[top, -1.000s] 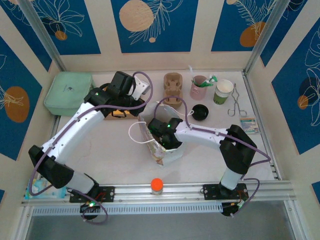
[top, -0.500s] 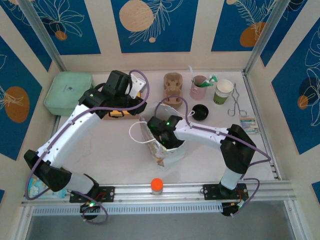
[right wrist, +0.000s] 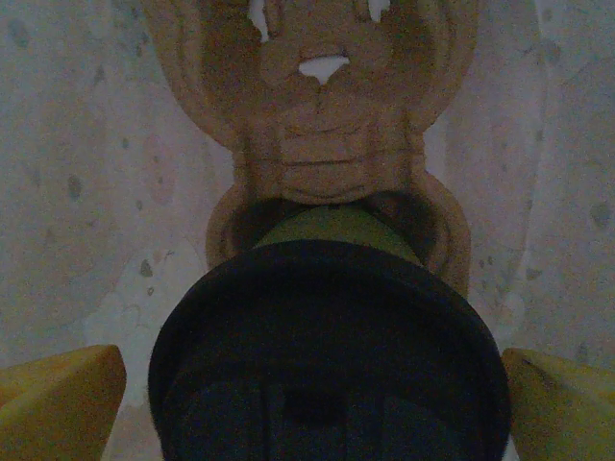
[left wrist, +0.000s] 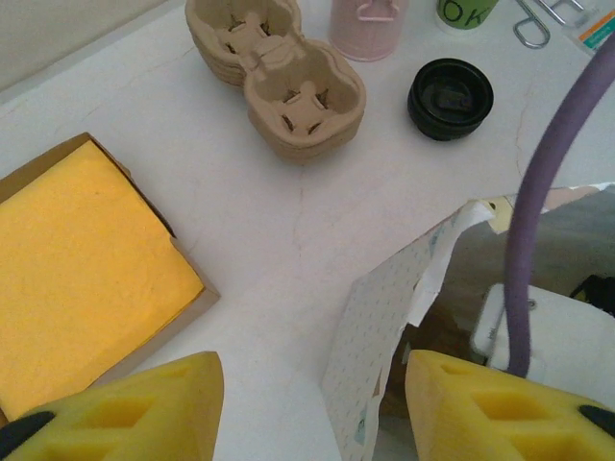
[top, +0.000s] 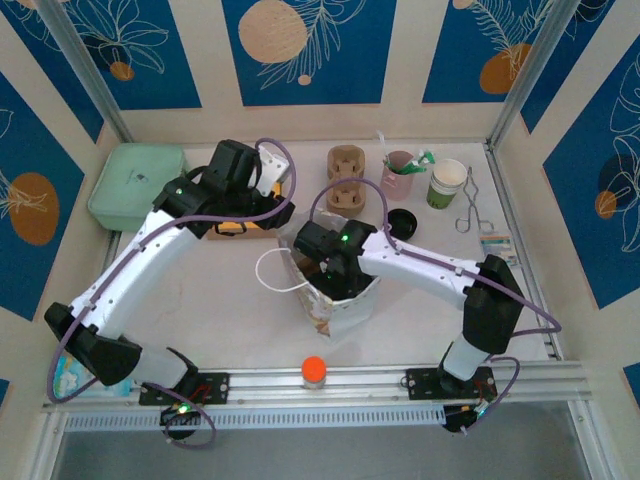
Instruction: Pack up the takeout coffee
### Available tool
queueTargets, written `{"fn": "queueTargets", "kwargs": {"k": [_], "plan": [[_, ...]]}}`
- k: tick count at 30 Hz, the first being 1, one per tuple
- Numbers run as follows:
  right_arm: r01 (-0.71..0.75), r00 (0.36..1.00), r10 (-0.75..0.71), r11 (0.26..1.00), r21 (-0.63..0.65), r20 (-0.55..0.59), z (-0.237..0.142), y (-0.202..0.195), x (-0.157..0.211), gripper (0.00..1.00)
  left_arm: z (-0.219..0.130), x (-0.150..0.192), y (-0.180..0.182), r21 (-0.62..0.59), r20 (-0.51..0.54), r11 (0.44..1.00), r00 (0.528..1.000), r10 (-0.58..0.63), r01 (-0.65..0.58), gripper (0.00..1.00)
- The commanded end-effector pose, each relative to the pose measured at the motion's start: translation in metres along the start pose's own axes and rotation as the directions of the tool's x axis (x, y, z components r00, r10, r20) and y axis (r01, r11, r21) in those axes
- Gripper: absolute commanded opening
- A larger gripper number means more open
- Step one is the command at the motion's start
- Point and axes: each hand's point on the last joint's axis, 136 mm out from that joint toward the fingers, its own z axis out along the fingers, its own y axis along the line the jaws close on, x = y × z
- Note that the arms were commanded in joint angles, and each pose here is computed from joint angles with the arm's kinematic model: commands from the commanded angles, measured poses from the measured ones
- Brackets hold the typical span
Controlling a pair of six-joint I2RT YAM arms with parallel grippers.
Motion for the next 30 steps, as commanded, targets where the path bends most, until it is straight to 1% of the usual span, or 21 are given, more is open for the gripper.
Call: {"fn": "queueTargets", "kwargs": {"k": [1, 17, 25, 30], "plan": [[0.014, 1.0, -0.014, 1.0, 0.005, 0.02, -0.021, -0.001, 0.003, 0.99, -0.021, -0.011, -0.003, -0.003, 0.051, 1.0, 0.999, 0.003, -0.003, 0.55], [0.049, 0.993, -0.049, 0.999, -0.003, 0.107, -0.073, 0.004, -0.002, 0.99, -0.038, -0.017, -0.006, 0.005, 0.093, 1.0, 0.996, -0.001, 0.001, 0.65], [0.054, 0.991, -0.056, 0.998, 0.012, 0.124, -0.093, 0.002, -0.001, 0.99, -0.045, -0.023, -0.008, 0.015, 0.12, 1.0, 0.993, -0.003, 0.001, 0.68], [0.063, 0.985, -0.062, 0.998, 0.0, 0.162, -0.11, 0.002, -0.002, 0.99, -0.048, -0.023, -0.009, 0.018, 0.127, 1.0, 0.992, -0.006, 0.003, 0.7]]}}
